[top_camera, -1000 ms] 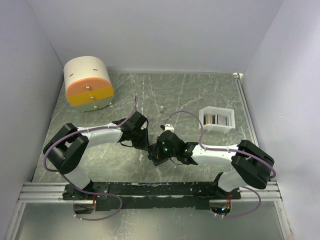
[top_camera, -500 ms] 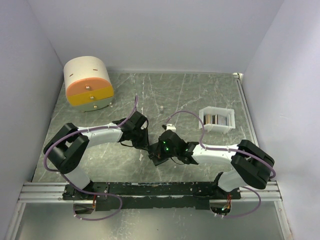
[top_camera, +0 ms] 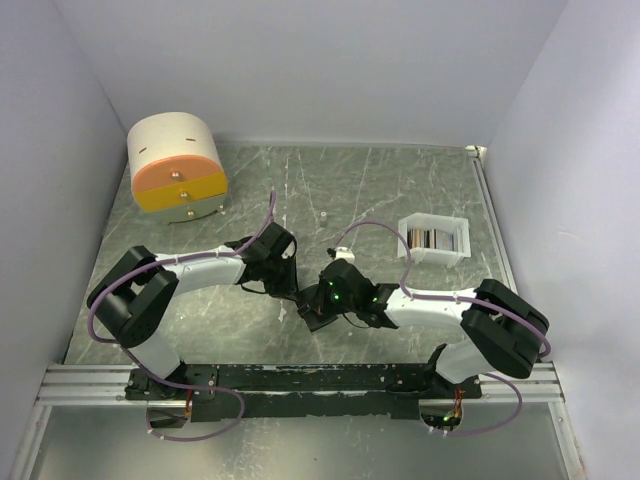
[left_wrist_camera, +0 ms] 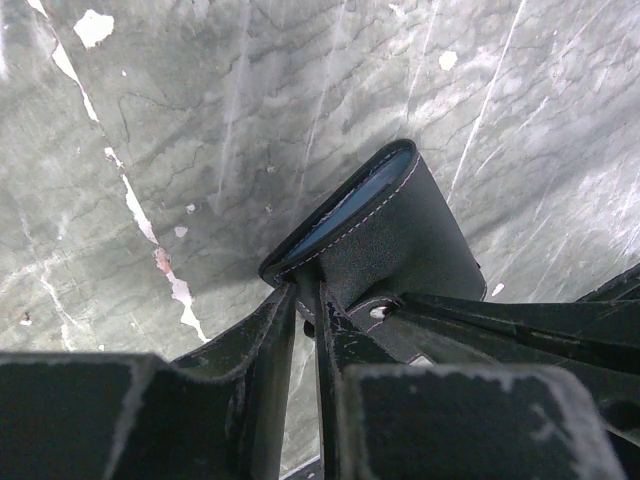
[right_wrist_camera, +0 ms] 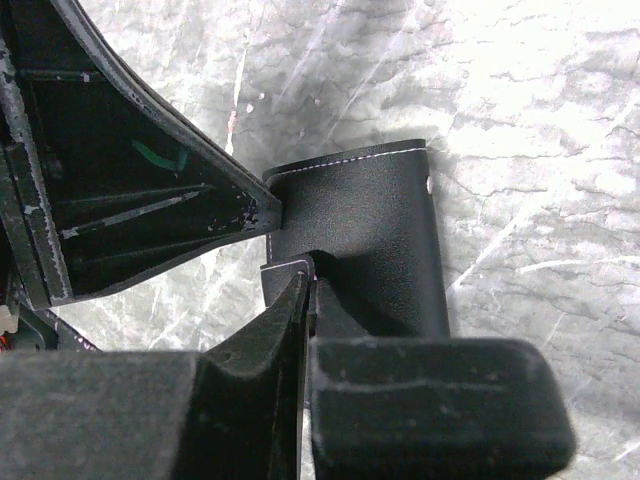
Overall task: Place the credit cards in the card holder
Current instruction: Close the card holder at the center of the board.
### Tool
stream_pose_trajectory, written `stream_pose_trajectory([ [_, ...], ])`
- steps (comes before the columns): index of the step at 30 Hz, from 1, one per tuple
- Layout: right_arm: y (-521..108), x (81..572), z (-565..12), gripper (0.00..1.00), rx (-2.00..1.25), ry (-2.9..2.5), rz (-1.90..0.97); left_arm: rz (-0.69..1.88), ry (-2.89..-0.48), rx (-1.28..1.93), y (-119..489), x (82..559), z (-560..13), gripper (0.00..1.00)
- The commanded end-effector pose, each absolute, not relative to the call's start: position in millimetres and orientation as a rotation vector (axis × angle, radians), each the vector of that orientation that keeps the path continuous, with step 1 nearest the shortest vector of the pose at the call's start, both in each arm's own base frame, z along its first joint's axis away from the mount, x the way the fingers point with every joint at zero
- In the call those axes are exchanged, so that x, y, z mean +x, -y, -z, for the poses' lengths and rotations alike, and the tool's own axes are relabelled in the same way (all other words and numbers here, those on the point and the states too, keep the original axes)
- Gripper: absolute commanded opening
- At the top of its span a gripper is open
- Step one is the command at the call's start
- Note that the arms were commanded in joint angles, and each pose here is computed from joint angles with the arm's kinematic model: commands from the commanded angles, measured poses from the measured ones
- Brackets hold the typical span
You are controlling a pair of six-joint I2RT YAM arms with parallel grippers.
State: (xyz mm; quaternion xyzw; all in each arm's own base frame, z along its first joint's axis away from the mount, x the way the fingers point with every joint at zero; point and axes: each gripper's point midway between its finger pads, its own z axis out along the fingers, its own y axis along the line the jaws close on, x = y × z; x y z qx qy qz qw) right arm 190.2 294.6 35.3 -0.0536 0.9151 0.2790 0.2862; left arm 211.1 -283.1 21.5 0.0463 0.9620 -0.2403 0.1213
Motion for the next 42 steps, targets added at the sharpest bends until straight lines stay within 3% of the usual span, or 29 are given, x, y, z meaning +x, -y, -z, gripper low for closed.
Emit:
stream_pose_trajectory([
  [1, -273.2, 181.9, -12.6, 0.00, -0.149, -2.507, -0.654, 0.623, -2.834, 0.139, 273.6, 211.0, -8.4, 0.25],
  [42, -303.4, 176.5, -37.3, 0.00, -0.024, -2.515, -0.917, 0.633, -2.846, 0.140, 275.5, 209.9, -5.4, 0.26],
])
